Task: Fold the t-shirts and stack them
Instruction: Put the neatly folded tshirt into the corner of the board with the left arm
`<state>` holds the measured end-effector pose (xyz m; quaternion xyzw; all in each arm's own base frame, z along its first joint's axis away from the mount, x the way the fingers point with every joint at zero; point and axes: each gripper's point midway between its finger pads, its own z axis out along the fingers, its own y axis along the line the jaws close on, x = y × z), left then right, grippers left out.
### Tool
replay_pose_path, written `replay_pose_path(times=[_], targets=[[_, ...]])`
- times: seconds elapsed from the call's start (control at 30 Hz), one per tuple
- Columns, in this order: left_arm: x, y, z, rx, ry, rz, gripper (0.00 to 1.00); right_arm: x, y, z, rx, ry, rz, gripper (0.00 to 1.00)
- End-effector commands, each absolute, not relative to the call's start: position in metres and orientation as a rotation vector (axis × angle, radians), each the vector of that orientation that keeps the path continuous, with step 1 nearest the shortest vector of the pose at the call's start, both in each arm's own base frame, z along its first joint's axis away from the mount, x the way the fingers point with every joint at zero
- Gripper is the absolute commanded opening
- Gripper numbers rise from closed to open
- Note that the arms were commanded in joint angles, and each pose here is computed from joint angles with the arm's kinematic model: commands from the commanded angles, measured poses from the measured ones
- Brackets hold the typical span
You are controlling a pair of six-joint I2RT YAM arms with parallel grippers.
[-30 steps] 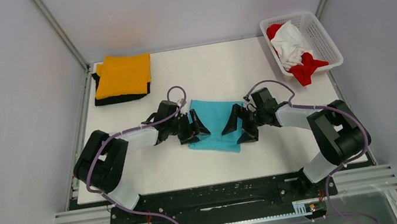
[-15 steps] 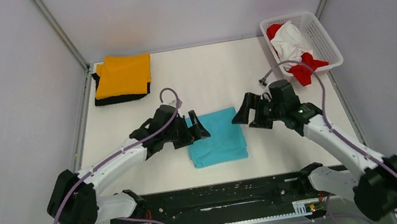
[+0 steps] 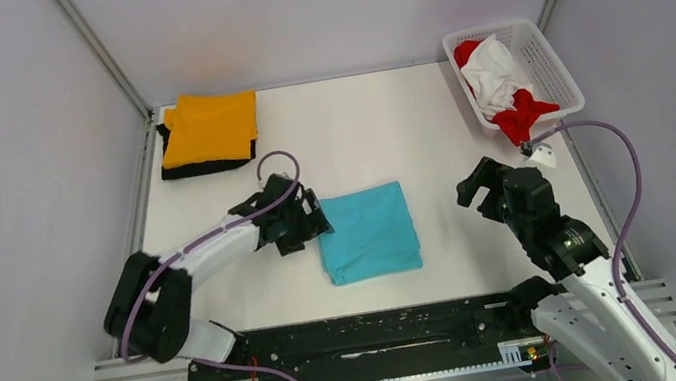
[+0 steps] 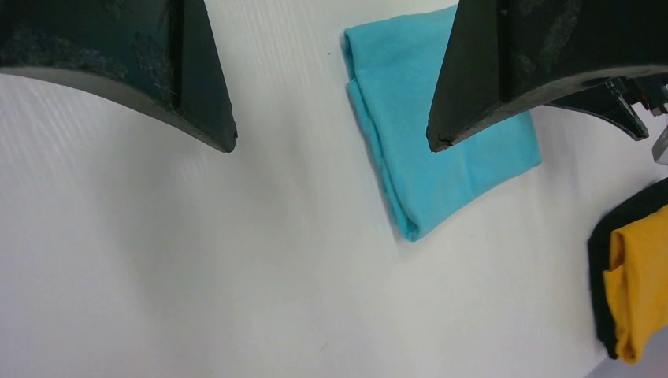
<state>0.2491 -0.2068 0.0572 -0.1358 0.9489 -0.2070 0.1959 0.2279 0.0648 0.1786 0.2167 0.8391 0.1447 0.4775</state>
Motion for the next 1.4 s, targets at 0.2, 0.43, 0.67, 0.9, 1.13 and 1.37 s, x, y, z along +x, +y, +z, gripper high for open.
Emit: replay_pose_path(times=[0.2, 0.43, 0.67, 0.9, 1.13, 1.37], targets=[[0.244, -0.244, 0.018, -0.321, 2.819, -0.539, 0.67, 0.234, 0.034, 0.161, 0.545, 2.111, 0.070, 1.00], [0.232, -0.269, -0.004, -0.259, 2.920, -0.401, 0.32, 0.239, 0.028, 0.150, 0.518, 2.164, -0.027, 1.00], [0.283, -0.226, 0.002, -0.156, 2.796, 0.169, 0.00, 0.244, 0.024, 0.145, 0.507, 2.174, -0.078, 0.99], [0.362, -0.195, 0.057, 0.017, 2.540, 0.458, 0.00, 0.251, 0.022, 0.138, 0.518, 2.181, -0.083, 0.99], [0.446, -0.151, 0.106, 0.086, 2.320, 0.687, 0.00, 0.255, 0.016, 0.126, 0.536, 2.199, -0.118, 0.99], [0.516, -0.124, 0.147, 0.235, 2.152, 0.724, 0.00, 0.261, 0.015, 0.120, 0.538, 2.223, -0.119, 1.00]])
